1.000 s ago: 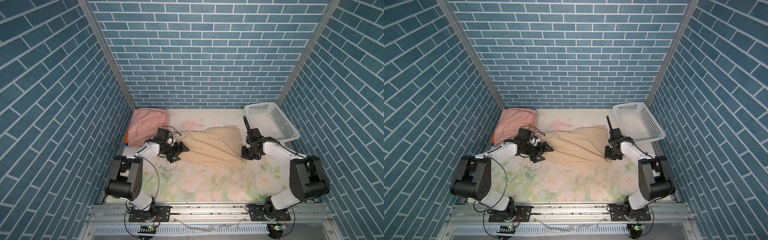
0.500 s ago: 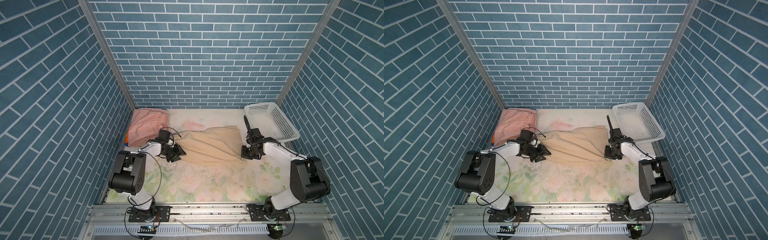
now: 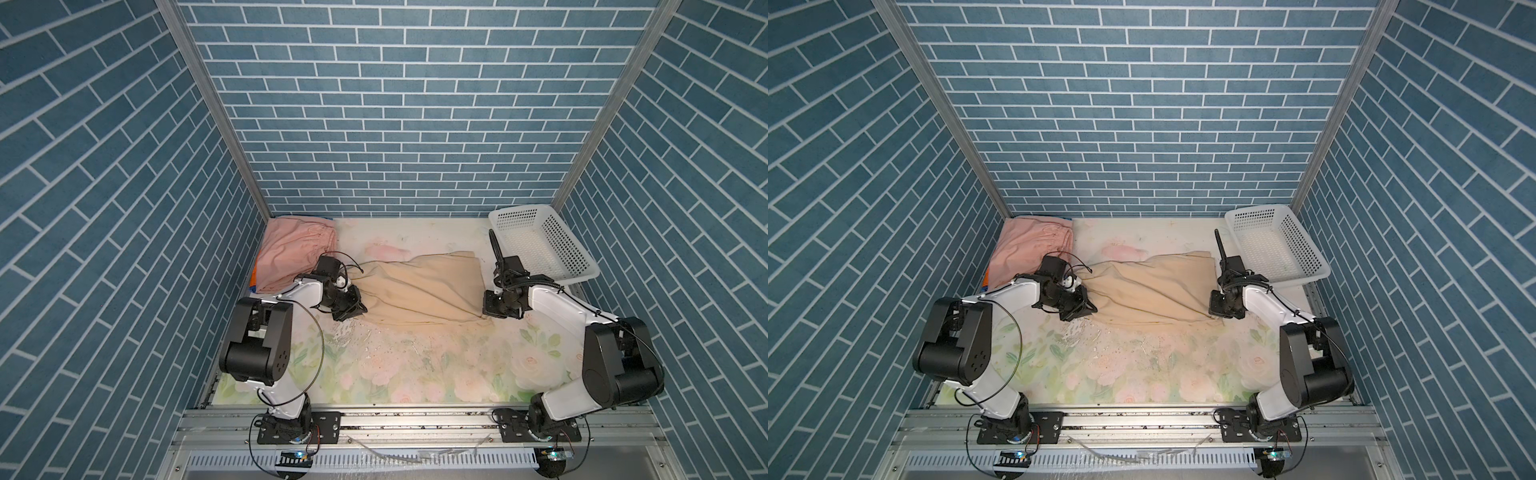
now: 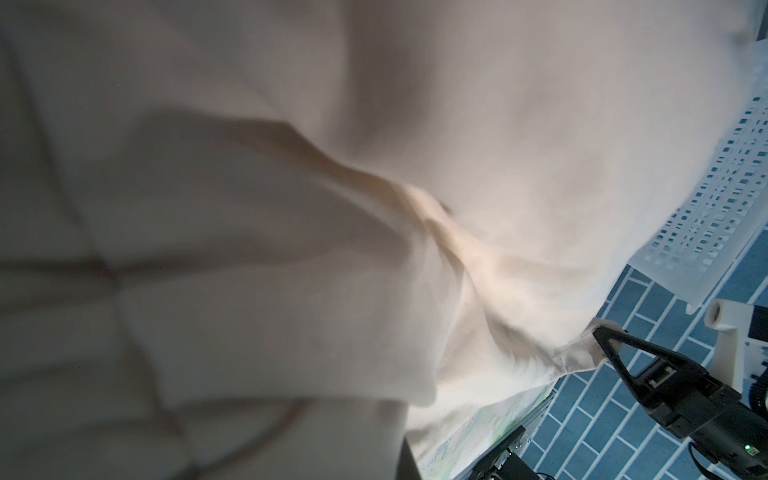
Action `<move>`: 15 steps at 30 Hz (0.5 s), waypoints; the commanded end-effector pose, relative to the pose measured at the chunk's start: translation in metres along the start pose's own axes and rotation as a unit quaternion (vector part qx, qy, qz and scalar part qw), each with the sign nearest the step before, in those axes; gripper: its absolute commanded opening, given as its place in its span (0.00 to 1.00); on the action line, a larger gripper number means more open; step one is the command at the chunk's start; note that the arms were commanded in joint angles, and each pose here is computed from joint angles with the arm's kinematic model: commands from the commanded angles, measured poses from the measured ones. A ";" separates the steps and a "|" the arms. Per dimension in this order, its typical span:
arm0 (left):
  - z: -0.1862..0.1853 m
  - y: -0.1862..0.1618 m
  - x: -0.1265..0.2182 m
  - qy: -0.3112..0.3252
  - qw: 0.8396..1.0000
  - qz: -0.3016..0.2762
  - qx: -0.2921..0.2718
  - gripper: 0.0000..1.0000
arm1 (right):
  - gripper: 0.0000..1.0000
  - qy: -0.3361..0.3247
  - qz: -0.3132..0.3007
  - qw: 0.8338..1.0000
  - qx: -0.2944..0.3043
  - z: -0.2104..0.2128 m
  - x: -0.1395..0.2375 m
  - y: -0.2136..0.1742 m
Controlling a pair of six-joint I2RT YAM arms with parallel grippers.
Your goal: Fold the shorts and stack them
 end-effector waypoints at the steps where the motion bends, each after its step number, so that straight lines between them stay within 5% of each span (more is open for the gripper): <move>1: -0.001 -0.003 0.008 0.002 1.000 0.006 -0.008 0.11 | 0.00 0.000 -0.007 1.000 -0.001 0.002 0.010 0.005; 10: 0.003 -0.003 0.014 -0.008 1.000 0.017 -0.006 0.13 | 0.00 0.005 -0.027 1.000 0.008 0.006 0.030 0.010; 15: -0.001 -0.002 0.020 -0.016 1.000 0.018 -0.010 0.03 | 0.00 0.007 -0.033 0.999 0.011 0.007 0.034 0.011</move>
Point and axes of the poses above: each gripper's point midway between its finger pads, its own x axis back along the fingers, its own z axis along the line the jaws close on, y = z × x, the point moved 5 cm from there along x, back along the fingers, and after that the axes turned 15 degrees about x, right-handed, at the moved point
